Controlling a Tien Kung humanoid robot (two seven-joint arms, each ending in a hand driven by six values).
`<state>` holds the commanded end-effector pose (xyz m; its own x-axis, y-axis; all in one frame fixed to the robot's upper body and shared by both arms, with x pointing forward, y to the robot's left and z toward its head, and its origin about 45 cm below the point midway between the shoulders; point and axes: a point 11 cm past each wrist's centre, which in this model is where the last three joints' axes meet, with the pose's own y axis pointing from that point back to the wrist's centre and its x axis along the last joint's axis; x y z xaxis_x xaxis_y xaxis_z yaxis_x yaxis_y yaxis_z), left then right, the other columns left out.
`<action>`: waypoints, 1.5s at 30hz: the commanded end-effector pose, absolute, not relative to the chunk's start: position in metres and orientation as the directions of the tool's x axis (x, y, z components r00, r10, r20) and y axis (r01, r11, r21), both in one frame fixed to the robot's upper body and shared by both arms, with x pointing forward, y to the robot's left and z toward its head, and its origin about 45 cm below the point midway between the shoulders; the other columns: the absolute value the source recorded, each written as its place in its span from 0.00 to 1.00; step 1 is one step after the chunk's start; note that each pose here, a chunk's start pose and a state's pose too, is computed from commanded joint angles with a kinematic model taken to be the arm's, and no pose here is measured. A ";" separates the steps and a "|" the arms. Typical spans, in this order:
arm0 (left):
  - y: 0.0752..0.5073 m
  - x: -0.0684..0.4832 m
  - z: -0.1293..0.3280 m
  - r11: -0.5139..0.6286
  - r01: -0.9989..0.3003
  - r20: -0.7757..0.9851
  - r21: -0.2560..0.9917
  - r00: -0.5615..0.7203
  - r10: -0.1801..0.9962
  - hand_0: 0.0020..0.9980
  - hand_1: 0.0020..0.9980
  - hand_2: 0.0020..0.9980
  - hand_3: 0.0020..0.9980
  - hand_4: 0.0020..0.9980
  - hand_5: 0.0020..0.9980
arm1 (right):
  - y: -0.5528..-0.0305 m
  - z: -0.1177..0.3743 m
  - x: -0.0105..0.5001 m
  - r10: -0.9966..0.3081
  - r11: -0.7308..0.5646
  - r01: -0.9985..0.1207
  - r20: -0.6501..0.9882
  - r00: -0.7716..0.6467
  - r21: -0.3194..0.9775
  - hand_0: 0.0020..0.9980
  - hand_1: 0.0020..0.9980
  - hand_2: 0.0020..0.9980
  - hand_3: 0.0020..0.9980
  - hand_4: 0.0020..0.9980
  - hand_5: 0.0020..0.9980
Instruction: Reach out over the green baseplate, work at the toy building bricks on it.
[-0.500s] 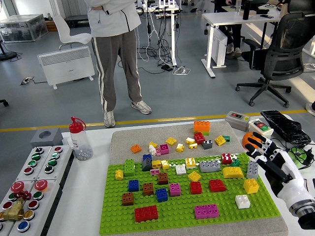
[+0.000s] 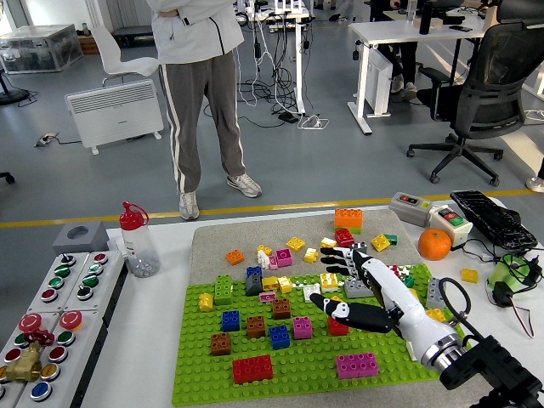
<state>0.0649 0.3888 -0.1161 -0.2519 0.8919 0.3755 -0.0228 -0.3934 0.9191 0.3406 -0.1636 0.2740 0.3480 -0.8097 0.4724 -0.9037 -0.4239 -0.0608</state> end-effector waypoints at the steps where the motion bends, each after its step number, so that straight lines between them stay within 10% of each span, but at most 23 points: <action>1: 0.389 0.065 -0.116 -0.393 -0.023 0.376 0.919 -0.252 0.892 0.67 0.61 0.56 0.45 0.24 1.00 | -0.159 0.274 0.341 -0.792 -0.434 -0.899 0.502 0.348 -0.062 0.83 0.82 0.82 0.84 0.78 0.23; 17: 0.389 0.064 -0.116 -0.394 -0.021 0.376 0.919 -0.251 0.892 0.67 0.61 0.56 0.45 0.24 1.00 | -0.085 0.257 0.340 -0.360 -0.616 -0.787 0.902 0.238 -0.038 0.75 0.77 0.77 0.81 0.78 0.22; 45: 0.392 0.056 -0.116 -0.400 -0.001 0.389 0.916 -0.235 0.891 0.67 0.61 0.56 0.44 0.24 1.00 | -0.043 0.211 0.351 -0.106 -0.635 -0.753 0.945 0.310 0.175 0.55 0.67 0.68 0.76 0.75 0.18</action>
<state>0.0559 0.3918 -0.1165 -0.2354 0.8908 0.3887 -0.0015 -0.4003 0.9164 0.3515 -0.0432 0.2111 0.3098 -0.1065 0.9448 -0.7526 -0.6347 0.1753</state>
